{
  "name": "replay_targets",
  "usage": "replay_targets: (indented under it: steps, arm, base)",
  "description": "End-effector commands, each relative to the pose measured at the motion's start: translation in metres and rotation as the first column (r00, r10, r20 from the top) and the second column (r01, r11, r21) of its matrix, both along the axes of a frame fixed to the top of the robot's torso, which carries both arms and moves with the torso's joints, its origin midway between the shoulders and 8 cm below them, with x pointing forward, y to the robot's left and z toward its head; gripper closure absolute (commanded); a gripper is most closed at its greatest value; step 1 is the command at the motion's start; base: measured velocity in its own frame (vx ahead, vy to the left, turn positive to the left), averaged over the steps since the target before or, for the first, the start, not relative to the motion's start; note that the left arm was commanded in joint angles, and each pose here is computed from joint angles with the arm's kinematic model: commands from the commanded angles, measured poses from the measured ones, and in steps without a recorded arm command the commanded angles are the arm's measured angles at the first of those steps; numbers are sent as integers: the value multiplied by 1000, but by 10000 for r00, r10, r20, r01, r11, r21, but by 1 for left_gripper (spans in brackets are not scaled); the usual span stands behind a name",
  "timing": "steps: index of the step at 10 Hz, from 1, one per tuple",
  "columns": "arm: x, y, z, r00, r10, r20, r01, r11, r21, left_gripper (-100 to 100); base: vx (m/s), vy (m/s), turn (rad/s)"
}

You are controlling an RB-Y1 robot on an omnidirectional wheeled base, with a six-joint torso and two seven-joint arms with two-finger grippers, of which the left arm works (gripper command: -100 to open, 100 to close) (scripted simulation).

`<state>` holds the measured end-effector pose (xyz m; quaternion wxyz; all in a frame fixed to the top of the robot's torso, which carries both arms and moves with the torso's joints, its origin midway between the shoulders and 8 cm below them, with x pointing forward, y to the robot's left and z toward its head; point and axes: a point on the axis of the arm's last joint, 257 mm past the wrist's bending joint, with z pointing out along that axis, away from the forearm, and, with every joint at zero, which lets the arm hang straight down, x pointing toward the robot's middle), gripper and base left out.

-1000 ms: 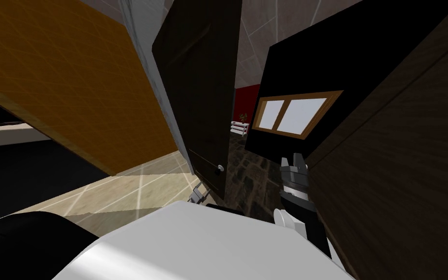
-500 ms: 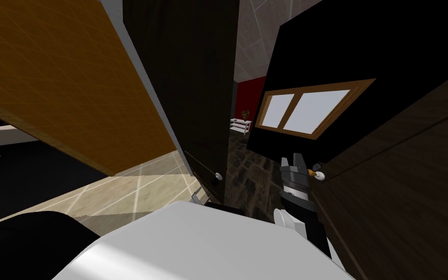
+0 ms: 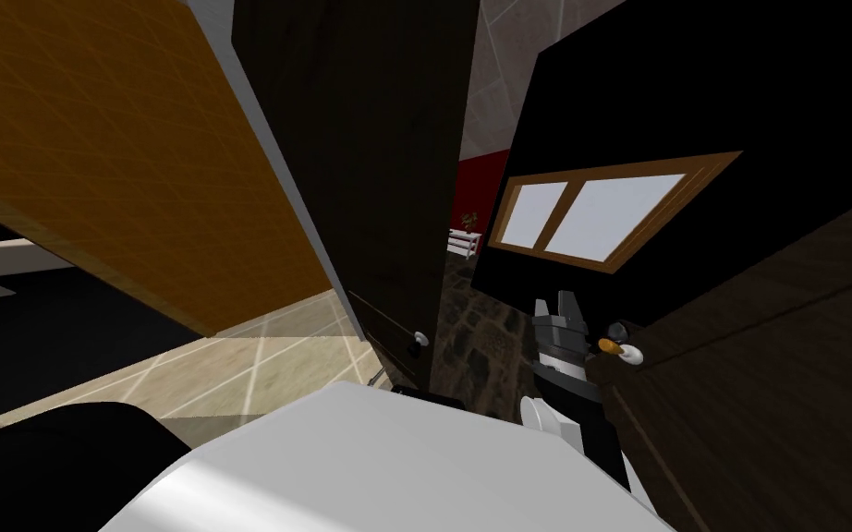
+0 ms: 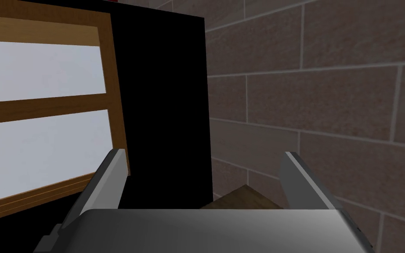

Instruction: Push the door open

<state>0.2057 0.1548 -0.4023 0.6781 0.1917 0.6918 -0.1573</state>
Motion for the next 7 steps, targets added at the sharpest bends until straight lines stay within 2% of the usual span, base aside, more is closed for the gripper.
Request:
replay_targets:
  steps: [1,5,6,7]
  arm:
    - [-14,-12,2,10000,-32,35,32,10000,-90,-100]
    - [-33,-33,8,9999,36,132,-32,9994,-344,-100]
    - [-30,-29,7,9999,23,100,-20,9995,-305,-100]
    - [-30,-29,7,9999,23,100,-20,9995,-305,100]
  base:
    - [213,-40,55]
    - [158,-5,40]
    - [56,-20,11]
    - [-7,5,-7]
